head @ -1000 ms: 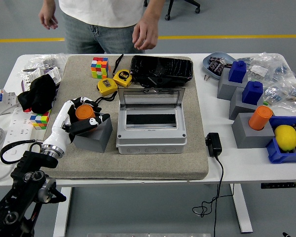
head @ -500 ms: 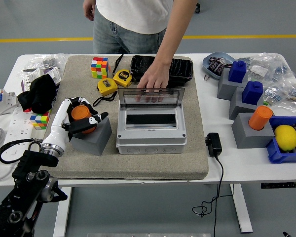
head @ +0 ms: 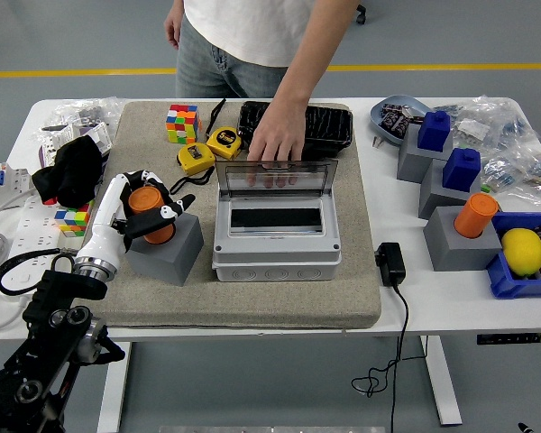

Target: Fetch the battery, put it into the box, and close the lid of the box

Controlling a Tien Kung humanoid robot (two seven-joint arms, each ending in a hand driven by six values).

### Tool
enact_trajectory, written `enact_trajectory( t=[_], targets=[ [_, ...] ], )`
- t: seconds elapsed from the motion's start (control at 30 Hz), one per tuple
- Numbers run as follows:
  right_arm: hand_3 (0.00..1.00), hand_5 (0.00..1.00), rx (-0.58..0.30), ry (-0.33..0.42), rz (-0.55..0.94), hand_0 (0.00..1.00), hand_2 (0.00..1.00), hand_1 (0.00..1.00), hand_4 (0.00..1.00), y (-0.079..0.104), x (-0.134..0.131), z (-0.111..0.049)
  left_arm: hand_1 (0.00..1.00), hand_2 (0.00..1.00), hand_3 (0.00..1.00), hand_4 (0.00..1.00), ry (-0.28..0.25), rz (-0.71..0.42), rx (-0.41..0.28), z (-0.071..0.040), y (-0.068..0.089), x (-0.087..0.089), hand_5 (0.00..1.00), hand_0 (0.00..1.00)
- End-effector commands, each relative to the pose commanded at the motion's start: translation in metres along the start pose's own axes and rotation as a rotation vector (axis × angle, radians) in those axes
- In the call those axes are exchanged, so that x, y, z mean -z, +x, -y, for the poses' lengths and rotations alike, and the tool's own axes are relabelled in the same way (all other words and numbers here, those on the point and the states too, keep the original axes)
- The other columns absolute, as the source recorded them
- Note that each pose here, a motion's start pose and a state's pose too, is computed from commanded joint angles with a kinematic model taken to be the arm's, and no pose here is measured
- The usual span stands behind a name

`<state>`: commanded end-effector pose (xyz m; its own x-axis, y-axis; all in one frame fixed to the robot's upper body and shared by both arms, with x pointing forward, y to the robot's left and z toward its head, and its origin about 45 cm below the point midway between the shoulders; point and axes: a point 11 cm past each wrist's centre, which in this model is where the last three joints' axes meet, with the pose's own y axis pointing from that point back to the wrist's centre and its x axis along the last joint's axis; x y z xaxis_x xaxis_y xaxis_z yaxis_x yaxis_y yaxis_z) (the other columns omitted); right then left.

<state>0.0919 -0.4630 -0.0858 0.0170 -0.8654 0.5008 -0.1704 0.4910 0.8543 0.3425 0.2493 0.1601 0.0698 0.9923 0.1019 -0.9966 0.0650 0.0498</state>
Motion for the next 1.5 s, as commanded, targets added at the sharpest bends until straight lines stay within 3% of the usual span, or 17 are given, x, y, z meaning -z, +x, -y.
enact_trajectory(
  t=[0.33,0.37,0.53,0.57,0.73,0.77,0.8,0.93,0.97,1.13,1.17,1.23,1.5],
  targets=[
    [0.658,0.885,-0.001,-0.001,-0.001,0.783,0.663,0.69,0.998,0.001,0.0,0.0,0.296,0.198,0.182,0.844,-0.06,0.003,-0.01,0.007,-0.001,-0.019,0.002,0.175],
    [0.659,0.89,-0.001,-0.001,-0.001,0.782,0.663,0.69,0.998,0.001,0.0,0.0,0.243,0.177,0.169,0.927,-0.065,0.003,-0.012,0.007,-0.001,-0.02,0.002,0.153],
    [0.659,0.89,0.0,0.0,0.0,0.782,0.663,0.69,0.998,0.001,0.001,0.0,0.243,0.177,0.169,0.927,-0.093,0.006,-0.027,0.008,-0.002,-0.027,0.002,0.153],
    [0.659,0.89,0.0,0.001,0.0,0.782,0.664,0.69,0.998,0.001,0.001,0.0,0.158,0.144,0.141,0.998,-0.102,0.012,-0.03,0.008,-0.002,-0.029,0.002,0.144],
    [0.659,0.89,-0.002,0.001,0.0,0.782,0.664,0.69,0.998,0.001,0.001,0.0,0.158,0.144,0.141,0.998,-0.204,0.079,-0.029,0.006,-0.01,-0.057,0.002,0.144],
    [0.661,0.895,-0.003,0.0,0.0,0.782,0.663,0.69,0.998,0.001,0.001,0.0,0.062,0.086,0.086,0.998,-0.227,0.094,-0.026,0.005,-0.013,-0.063,0.002,0.08],
    [0.661,0.895,-0.003,0.0,-0.001,0.782,0.663,0.69,0.998,0.001,0.001,0.0,0.062,0.086,0.086,0.998,-0.249,0.108,-0.024,0.004,-0.015,-0.068,0.002,0.08],
    [0.661,0.895,-0.002,0.001,-0.002,0.782,0.663,0.69,0.998,0.001,0.002,0.0,0.062,0.086,0.086,0.998,-0.349,0.177,-0.004,-0.001,-0.03,-0.09,0.002,0.08],
    [0.658,0.894,-0.001,0.002,-0.002,0.781,0.663,0.689,0.998,0.001,0.003,0.0,0.002,0.012,0.008,0.995,-0.365,0.19,0.013,-0.003,-0.035,-0.094,0.327,0.065],
    [0.658,0.894,-0.002,0.001,-0.004,0.781,0.663,0.689,0.998,0.001,0.002,0.0,0.002,0.012,0.008,0.995,-0.421,0.26,0.104,-0.012,-0.063,-0.108,0.327,0.065],
    [0.658,0.894,-0.003,0.0,-0.005,0.781,0.662,0.689,0.998,0.002,0.002,0.0,0.002,0.003,0.002,0.958,-0.432,0.274,0.127,-0.013,-0.07,-0.109,0.378,0.055],
    [0.658,0.894,-0.005,-0.001,-0.007,0.781,0.662,0.689,0.998,0.002,0.002,0.0,0.002,0.003,0.002,0.958,-0.455,0.303,0.179,-0.017,-0.085,-0.112,0.378,0.055],
    [0.652,0.891,-0.003,0.006,-0.014,0.781,0.662,0.689,0.998,0.003,0.006,0.0,0.002,0.002,0.002,0.951,-0.472,0.351,0.356,-0.023,-0.134,-0.096,0.392,0.055]
  ],
)
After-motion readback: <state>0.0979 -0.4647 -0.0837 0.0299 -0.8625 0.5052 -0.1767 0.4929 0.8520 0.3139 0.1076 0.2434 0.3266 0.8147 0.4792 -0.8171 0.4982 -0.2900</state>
